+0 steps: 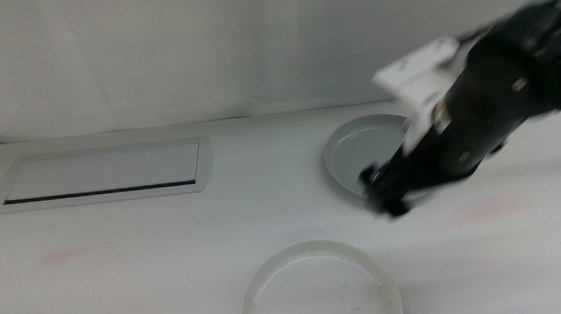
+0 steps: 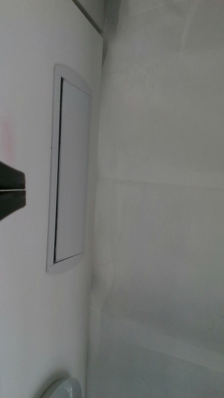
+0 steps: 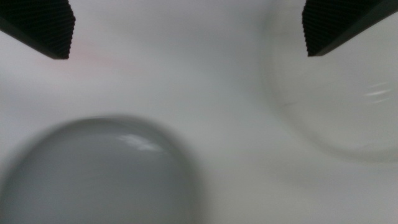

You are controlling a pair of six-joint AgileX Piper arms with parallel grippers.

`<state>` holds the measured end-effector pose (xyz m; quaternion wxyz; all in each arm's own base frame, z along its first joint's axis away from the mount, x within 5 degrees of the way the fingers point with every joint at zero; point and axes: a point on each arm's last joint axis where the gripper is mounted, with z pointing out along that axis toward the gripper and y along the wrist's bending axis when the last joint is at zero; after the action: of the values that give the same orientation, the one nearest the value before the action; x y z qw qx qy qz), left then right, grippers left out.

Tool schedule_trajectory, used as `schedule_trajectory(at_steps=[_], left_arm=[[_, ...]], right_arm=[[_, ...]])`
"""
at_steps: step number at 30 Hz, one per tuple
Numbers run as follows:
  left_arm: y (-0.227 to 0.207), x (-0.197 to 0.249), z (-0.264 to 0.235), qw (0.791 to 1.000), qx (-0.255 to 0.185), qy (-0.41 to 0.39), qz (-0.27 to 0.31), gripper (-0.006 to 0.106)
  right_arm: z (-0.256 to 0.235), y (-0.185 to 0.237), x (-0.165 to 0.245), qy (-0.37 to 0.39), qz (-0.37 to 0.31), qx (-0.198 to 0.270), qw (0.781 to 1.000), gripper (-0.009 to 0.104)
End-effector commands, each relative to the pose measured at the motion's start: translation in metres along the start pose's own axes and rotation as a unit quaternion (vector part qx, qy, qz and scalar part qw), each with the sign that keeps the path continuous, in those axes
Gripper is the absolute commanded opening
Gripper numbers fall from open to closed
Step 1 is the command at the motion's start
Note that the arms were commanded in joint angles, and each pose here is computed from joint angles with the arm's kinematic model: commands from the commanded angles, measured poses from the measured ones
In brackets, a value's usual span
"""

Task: Stack the three bowls on top of each other.

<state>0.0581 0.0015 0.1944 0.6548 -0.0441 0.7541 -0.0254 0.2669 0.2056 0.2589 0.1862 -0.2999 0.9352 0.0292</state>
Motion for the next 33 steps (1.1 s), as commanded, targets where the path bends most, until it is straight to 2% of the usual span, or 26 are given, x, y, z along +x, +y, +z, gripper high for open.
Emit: schedule_trajectory(at_steps=[1, 4, 5, 11, 15, 23, 33], left_arm=[[0.001, 0.012, 0.002, 1.0, -0.001, 0.009, -0.001, -0.002], [0.001, 0.012, 0.002, 1.0, 0.0, 0.008, -0.001, -0.002], [0.001, 0.012, 0.002, 1.0, 0.0, 0.008, -0.001, -0.002], [0.001, 0.012, 0.002, 1.0, 0.0, 0.008, -0.001, -0.002], [0.001, 0.011, 0.002, 1.0, 0.0, 0.007, -0.001, -0.002], [0.001, 0.011, 0.002, 1.0, 0.0, 0.007, -0.001, -0.002], [0.001, 0.011, 0.002, 1.0, 0.0, 0.007, -0.001, -0.002]], right_arm=[[-0.038, -0.021, -0.002, -0.021, 0.008, 0.092, 0.996, 0.103], [-0.071, -0.047, 0.005, -0.042, 0.045, 0.152, 0.986, 0.103], [-0.079, -0.054, 0.008, -0.046, 0.058, 0.158, 0.985, 0.103], [-0.133, -0.099, 0.041, -0.089, 0.177, 0.157, 0.967, 0.103], [-0.152, -0.103, 0.048, -0.129, 0.179, 0.148, 0.964, 0.103], [-0.124, -0.109, 0.021, -0.162, 0.179, 0.133, 0.961, 0.103], [-0.046, -0.135, -0.027, -0.103, 0.188, 0.119, 0.969, 0.103]])
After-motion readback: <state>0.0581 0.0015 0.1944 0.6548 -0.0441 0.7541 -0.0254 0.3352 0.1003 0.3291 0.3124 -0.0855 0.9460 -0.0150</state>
